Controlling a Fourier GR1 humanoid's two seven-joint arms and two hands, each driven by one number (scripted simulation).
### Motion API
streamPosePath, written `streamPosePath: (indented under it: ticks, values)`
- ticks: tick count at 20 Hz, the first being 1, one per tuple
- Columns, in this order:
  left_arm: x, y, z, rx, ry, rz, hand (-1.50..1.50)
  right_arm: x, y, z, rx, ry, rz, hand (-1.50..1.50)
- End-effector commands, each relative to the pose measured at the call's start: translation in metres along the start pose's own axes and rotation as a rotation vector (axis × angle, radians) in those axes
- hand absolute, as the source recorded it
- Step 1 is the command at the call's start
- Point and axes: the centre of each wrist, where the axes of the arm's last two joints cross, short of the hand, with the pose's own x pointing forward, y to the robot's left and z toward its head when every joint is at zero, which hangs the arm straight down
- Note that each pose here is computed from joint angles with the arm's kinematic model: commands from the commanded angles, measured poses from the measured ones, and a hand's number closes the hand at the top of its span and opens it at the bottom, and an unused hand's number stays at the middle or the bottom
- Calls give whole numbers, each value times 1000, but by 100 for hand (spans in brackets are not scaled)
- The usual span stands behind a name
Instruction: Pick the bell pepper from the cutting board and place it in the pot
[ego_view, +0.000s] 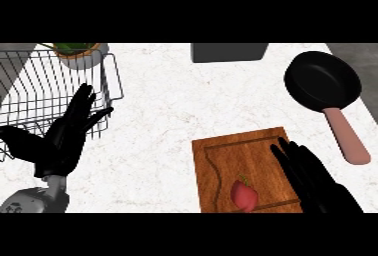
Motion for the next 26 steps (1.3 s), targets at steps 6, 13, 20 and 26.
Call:
streamPosePath:
  ticks: [6, 13, 20, 26]
  values:
    - [-5, -12, -4, -23, 53, 4, 0, 54, -34, 28, 130, 281, 104, -150]
    - [-7, -21, 0, -32, 53, -4, 0, 74, -14, 8, 188, 386, 90, -150]
    - [-9, -15, -8, -24, 45, -14, 0, 63, 10, -12, 263, 450, 188, -150]
    - [7, -13, -4, -35, 48, -8, 0, 73, 19, -3, 239, 465, 162, -150]
